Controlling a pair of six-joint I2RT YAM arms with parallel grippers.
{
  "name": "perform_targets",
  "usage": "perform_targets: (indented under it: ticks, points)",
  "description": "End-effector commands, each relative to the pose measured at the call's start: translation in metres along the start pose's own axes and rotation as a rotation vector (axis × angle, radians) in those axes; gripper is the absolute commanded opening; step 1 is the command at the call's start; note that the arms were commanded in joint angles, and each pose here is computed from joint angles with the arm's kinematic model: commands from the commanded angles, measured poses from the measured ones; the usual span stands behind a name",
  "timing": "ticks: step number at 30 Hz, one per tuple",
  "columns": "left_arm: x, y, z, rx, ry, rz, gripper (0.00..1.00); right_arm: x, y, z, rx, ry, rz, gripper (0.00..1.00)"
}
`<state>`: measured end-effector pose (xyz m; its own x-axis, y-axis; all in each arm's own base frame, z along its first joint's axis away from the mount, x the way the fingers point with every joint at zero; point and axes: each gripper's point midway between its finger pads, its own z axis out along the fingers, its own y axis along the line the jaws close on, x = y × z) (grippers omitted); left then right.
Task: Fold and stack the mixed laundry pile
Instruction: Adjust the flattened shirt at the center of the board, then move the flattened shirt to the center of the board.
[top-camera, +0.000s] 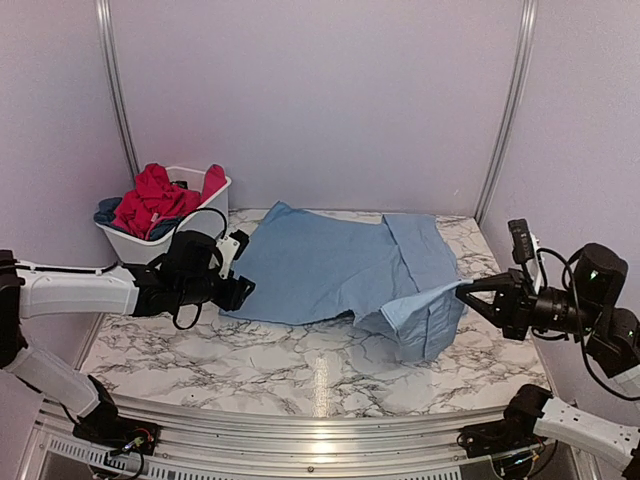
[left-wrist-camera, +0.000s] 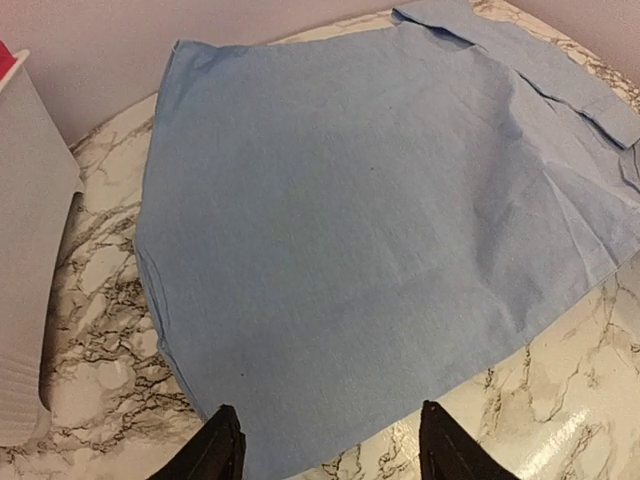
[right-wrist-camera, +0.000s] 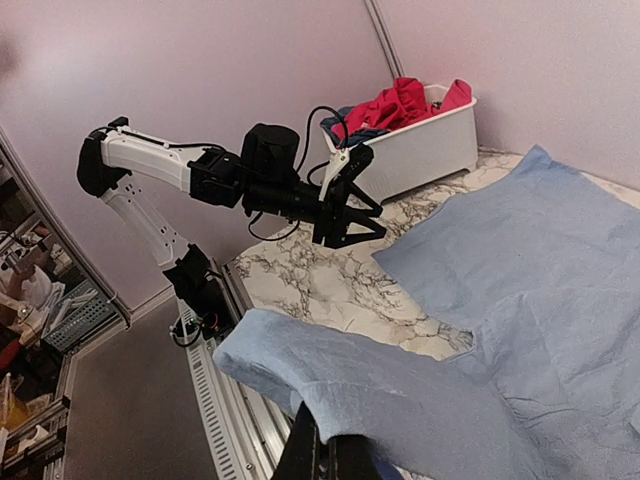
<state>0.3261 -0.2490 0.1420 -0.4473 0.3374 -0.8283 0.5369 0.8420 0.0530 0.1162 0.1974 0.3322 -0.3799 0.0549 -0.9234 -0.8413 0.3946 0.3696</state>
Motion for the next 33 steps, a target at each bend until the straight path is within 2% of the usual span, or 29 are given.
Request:
perform_targets:
  ticks: [1,4,7,11,17,22,26,31,33]
  points:
    - [0.044,-0.007,0.013,0.017,0.185,-0.001,0.57,0.018,-0.019,0.016,0.037,0.028,0.093,0.0]
    - [0.065,0.0,0.009,-0.036,0.233,0.032,0.55,0.024,-0.028,0.03,0.044,0.061,0.109,0.0]
    - [0.075,0.013,-0.002,-0.1,0.231,0.062,0.53,0.004,-0.028,0.029,0.063,0.007,0.069,0.0]
    - [0.088,0.028,-0.005,-0.167,0.264,0.179,0.53,-0.01,-0.032,0.024,0.114,-0.036,0.034,0.0]
    - [0.107,0.024,0.008,-0.131,0.378,0.339,0.51,-0.014,-0.037,0.021,0.153,-0.049,0.035,0.0]
    - [0.113,0.01,0.012,-0.053,0.383,0.416,0.51,-0.03,-0.034,0.009,0.183,-0.11,0.024,0.0]
    - [0.113,0.009,0.026,-0.067,0.373,0.487,0.51,-0.028,-0.036,0.013,0.182,-0.096,0.029,0.0]
    - [0.105,0.01,0.044,-0.095,0.35,0.566,0.43,-0.033,-0.038,0.013,0.199,-0.103,0.019,0.0]
    - [0.105,0.011,0.051,-0.106,0.36,0.585,0.36,-0.038,-0.039,0.009,0.219,-0.115,0.011,0.0]
